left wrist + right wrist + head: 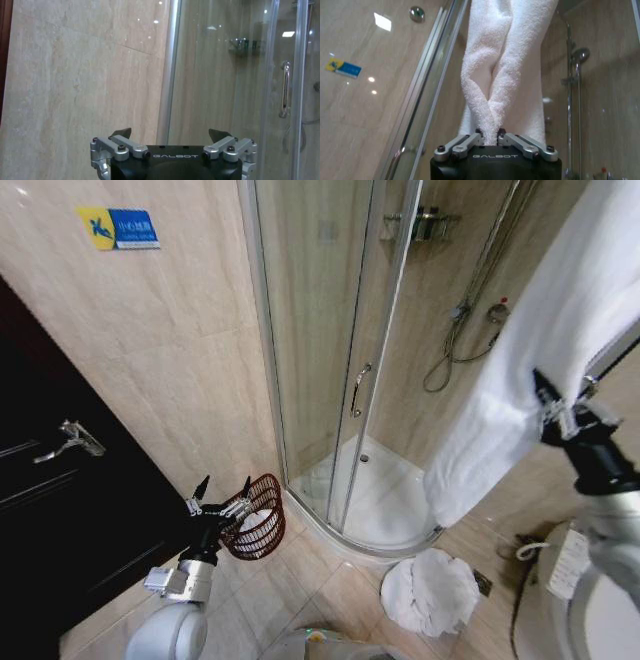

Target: Discard the used towel into the hamper.

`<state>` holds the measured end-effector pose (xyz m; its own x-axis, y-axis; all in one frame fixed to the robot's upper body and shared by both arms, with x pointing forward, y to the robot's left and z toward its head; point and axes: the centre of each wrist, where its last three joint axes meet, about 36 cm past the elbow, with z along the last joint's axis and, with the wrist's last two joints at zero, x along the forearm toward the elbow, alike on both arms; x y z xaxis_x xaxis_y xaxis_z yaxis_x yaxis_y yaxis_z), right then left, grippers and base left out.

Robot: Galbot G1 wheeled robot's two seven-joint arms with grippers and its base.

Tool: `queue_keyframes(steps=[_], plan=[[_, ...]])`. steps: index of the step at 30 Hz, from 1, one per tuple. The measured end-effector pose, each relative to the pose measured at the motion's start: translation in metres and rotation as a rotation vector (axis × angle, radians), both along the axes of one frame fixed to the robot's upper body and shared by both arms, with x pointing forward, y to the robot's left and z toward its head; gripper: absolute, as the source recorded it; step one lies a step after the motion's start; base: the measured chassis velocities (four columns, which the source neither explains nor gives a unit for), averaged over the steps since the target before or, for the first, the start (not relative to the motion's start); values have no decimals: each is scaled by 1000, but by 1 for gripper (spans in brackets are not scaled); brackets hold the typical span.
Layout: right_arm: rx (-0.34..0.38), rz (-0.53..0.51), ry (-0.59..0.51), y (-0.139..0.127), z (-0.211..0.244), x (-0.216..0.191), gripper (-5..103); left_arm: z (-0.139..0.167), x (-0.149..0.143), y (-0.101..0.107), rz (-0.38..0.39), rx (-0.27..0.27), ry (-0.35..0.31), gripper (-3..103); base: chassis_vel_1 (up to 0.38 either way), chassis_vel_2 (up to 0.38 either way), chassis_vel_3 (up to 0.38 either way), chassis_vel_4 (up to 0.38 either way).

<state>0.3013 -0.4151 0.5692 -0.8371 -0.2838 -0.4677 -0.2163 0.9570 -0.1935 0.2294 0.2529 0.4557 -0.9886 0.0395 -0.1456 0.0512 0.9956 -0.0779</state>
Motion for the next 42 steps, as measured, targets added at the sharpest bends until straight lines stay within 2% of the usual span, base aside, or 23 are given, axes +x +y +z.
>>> queue_keyframes(steps=[10,17,24,26,32,37,42], plan=[[1,-18,71,-2,-62,-7,8,0,0,0,0,0,0,100,0,0,0,0],[-5,-4,67,3,-80,-20,8,0,0,0,0,0,0,100,0,0,0,0],[-44,49,-46,25,-57,-35,8,0,0,0,0,0,0,100,0,0,0,0],[-61,62,-107,33,-40,-39,8,0,0,0,0,0,0,100,0,0,0,0],[-61,62,-160,42,-22,-42,8,0,0,0,0,0,0,100,0,0,0,0],[-52,35,-194,43,-14,-41,8,0,0,0,0,0,0,100,0,0,0,0],[-13,-58,-245,45,1,-40,8,0,0,0,0,0,0,100,0,0,0,0]])
